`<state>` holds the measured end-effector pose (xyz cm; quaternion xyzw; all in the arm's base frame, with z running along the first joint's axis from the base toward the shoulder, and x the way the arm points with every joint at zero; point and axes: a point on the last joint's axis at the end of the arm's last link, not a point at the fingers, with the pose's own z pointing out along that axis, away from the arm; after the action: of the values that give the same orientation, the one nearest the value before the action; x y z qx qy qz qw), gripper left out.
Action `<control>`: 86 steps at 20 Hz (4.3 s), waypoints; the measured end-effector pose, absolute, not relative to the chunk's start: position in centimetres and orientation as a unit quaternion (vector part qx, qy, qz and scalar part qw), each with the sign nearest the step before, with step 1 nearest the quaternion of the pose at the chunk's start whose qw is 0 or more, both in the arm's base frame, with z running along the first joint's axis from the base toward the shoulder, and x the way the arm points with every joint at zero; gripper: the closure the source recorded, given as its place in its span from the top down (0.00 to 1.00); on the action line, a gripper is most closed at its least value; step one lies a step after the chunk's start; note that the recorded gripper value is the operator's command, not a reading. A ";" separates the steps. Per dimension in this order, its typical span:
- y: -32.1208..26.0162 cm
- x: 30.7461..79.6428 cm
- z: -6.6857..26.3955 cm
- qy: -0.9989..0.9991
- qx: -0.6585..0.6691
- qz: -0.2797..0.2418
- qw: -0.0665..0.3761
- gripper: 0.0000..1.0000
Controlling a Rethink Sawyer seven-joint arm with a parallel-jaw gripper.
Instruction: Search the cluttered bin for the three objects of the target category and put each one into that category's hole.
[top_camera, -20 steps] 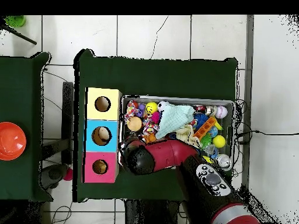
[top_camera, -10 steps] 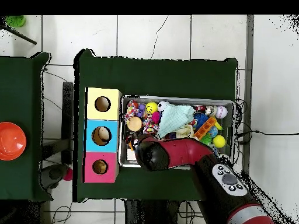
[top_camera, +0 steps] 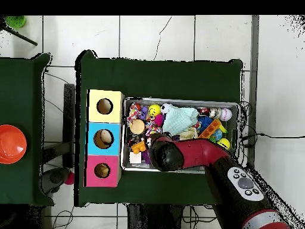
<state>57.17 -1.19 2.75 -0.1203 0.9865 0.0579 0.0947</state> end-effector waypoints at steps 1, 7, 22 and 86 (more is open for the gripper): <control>-1.4 57.2 2.7 0.986 -0.124 0.055 0.096 0.00; -2.6 57.9 2.5 0.984 -0.137 0.040 0.107 1.00; -3.9 56.3 0.8 0.976 -0.192 0.004 0.099 1.00; -13.9 58.5 -3.4 0.977 -0.137 -0.022 0.163 0.00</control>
<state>58.48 -13.90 -3.36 -0.1372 0.9768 -0.0216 0.1627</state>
